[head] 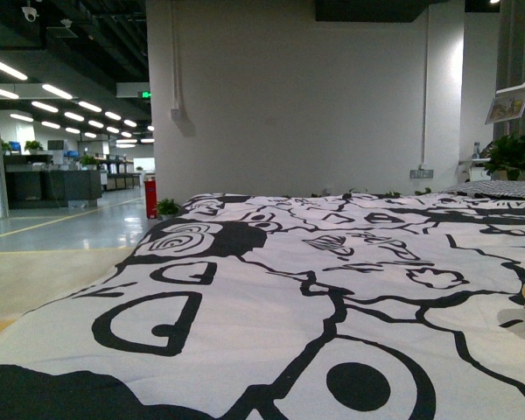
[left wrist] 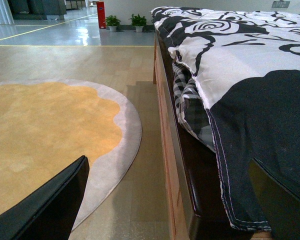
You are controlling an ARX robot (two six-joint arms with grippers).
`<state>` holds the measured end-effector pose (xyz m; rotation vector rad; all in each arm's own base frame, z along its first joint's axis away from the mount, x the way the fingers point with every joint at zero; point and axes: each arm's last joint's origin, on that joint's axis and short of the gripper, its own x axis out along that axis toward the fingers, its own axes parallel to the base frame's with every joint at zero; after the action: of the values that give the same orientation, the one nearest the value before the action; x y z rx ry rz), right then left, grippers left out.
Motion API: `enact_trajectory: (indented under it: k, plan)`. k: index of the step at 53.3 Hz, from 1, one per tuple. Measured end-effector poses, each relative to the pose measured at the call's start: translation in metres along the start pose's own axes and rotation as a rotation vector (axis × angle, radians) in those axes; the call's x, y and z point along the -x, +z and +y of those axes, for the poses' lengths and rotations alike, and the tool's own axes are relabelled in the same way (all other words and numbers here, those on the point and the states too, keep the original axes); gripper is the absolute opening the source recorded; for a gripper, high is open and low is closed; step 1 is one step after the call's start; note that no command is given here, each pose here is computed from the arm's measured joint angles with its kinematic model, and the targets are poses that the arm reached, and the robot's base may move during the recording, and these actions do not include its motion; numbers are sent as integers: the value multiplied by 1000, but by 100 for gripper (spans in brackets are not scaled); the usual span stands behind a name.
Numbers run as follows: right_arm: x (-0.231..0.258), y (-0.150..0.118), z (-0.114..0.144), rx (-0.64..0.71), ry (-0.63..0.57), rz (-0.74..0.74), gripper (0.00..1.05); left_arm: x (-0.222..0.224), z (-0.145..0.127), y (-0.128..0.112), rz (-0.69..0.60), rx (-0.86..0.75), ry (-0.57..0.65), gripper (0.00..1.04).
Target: Put away toys
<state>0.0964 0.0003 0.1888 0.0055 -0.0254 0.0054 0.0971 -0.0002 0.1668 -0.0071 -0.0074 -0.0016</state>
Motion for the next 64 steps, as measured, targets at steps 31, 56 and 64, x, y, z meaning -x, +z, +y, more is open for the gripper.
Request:
enact_trajectory:
  k: [31,56,64]
  plan:
    - [0,-17,0,0,3,-3,7,0,0,0,0,0,0,98]
    - [0,-17,0,0,3,-3,7,0,0,0,0,0,0,98]
    - [0,-18,0,0,3,0,7,0,0,0,0,0,0,98]
